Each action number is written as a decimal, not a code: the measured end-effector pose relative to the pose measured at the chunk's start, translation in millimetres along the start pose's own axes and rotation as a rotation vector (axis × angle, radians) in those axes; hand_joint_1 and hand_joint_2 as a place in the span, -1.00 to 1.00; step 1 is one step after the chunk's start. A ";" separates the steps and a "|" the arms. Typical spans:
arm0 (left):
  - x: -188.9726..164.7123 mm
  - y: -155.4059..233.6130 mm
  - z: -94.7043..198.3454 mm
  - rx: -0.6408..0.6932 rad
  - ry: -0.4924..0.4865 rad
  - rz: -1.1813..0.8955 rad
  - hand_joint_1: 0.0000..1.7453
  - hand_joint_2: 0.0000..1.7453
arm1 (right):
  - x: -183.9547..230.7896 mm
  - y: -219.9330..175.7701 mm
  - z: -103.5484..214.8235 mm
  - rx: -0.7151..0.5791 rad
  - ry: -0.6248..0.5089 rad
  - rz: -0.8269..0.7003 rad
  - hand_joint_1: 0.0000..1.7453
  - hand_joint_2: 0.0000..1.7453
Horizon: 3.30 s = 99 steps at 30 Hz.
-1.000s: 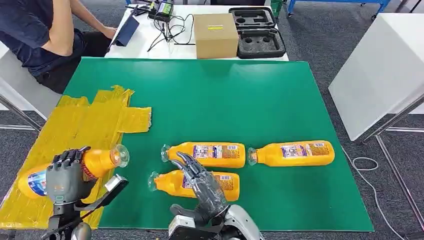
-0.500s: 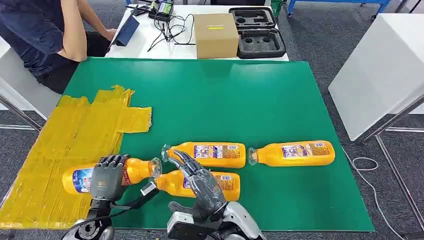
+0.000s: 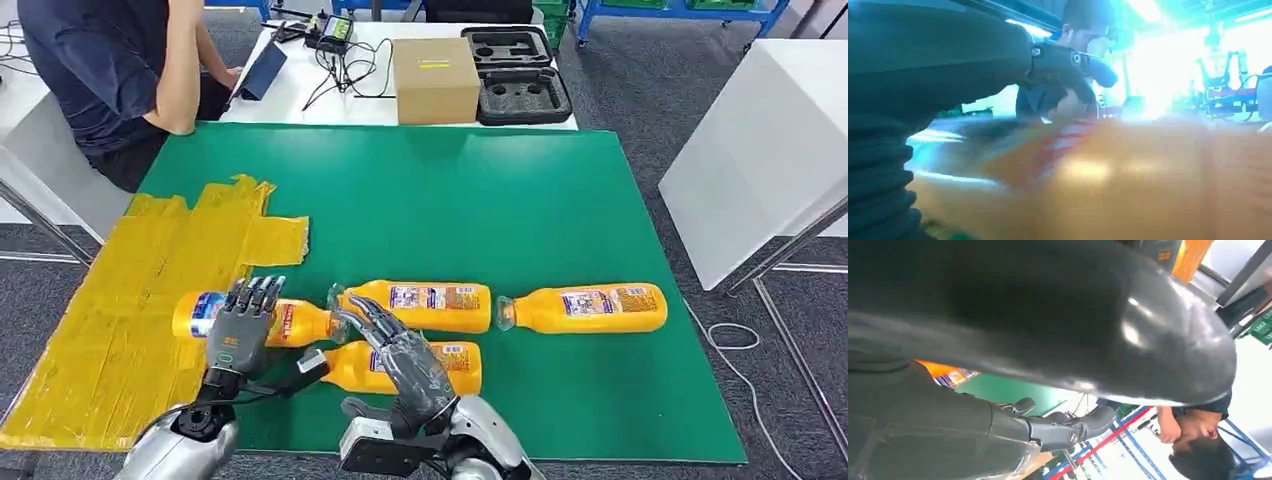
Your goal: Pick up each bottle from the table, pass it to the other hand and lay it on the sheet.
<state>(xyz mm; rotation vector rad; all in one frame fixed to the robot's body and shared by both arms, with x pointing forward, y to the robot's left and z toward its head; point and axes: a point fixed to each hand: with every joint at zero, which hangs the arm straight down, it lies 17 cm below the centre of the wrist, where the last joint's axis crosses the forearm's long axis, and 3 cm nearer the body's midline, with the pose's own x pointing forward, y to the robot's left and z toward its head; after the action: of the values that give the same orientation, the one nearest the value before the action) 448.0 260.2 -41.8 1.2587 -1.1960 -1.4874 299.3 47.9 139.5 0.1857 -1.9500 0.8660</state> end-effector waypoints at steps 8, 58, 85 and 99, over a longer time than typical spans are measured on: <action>-2.4 -8.0 -2.0 -0.039 -0.003 -0.001 -1.00 -1.00 | -2.3 0.8 2.2 0.006 0.005 0.002 -1.00 -1.00; -136.7 240.5 82.3 1.001 0.130 1.339 -1.00 -1.00 | -57.0 13.2 16.9 0.037 0.334 0.426 -1.00 1.00; -138.0 243.5 90.8 1.003 0.125 1.368 -1.00 -1.00 | -102.3 42.2 58.9 0.191 0.550 0.471 -1.00 1.00; -144.8 238.3 96.5 1.014 0.133 1.387 -1.00 -1.00 | -122.0 31.3 71.3 0.185 0.635 0.575 -1.00 1.00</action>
<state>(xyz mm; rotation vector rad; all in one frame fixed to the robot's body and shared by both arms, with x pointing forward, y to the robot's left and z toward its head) 378.3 366.3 224.6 0.6355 -2.1304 0.2732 298.6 -1.3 3.4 -0.5146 -1.3248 1.2879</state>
